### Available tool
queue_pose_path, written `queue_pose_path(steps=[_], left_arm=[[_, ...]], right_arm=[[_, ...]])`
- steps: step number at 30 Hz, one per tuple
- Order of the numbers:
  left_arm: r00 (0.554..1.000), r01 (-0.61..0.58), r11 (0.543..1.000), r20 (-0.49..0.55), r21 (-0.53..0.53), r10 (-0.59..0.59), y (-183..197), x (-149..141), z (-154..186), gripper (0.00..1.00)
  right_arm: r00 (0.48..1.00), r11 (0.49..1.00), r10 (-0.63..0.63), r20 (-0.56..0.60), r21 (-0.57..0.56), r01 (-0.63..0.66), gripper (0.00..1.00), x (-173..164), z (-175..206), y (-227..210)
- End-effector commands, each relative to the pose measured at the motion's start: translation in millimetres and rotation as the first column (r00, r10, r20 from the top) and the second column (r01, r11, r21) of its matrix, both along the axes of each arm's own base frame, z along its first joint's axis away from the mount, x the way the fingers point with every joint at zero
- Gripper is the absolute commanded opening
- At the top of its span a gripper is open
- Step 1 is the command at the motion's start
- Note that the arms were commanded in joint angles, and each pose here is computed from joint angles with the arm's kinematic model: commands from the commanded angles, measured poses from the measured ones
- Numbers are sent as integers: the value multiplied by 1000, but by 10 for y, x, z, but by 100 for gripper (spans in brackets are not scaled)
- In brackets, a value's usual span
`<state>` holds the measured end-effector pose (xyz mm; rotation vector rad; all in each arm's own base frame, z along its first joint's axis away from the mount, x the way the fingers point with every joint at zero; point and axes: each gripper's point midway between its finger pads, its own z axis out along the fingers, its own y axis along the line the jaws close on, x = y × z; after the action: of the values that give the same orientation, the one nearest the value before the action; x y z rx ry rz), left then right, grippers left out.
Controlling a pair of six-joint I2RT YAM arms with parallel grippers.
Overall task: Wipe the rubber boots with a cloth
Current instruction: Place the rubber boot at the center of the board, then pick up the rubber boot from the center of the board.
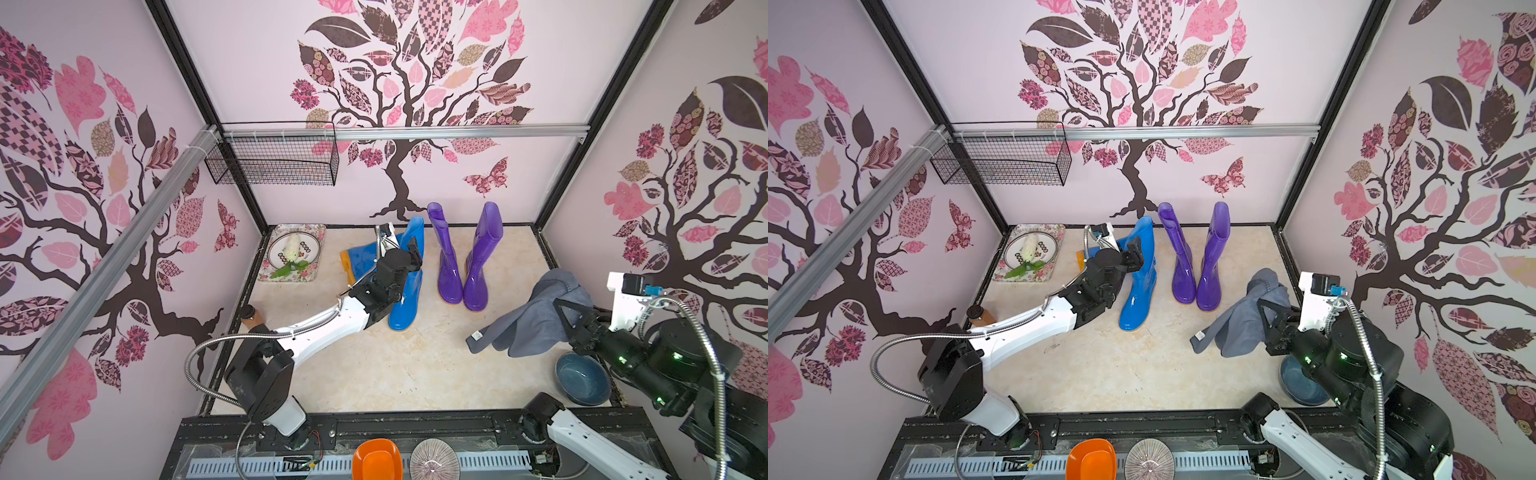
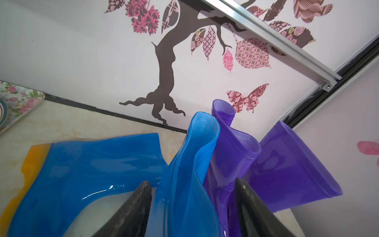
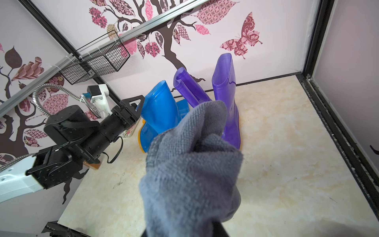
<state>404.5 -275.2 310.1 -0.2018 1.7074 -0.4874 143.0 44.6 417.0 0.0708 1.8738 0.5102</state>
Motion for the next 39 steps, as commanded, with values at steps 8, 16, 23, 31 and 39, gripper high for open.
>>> queue_pose_path(steps=[8, 16, 23, 31, 39], left_arm=[[964, -18, 1000, -267, 2, 18, 835, -509, -577, 83], [835, -100, 987, -549, -123, 16, 1446, -387, -1370, 85], [751, -101, 990, -660, -96, 12, 1467, -81, -1768, 85], [673, -152, 988, -731, 7, 109, 1538, 98, -2114, 86], [638, -151, 985, -753, 83, 161, 1514, 341, -2295, 78]], right_arm=[[999, 999, 46, -2, -18, -46, 0, -14, 92, 72], [994, 995, 92, -52, -29, -93, 0, 65, -91, 221], [990, 992, 113, -81, -49, -117, 0, 140, -196, 311], [988, 990, 129, -88, -42, -133, 0, 149, -251, 352], [984, 987, 147, -100, -43, -152, 0, 138, -316, 384]])
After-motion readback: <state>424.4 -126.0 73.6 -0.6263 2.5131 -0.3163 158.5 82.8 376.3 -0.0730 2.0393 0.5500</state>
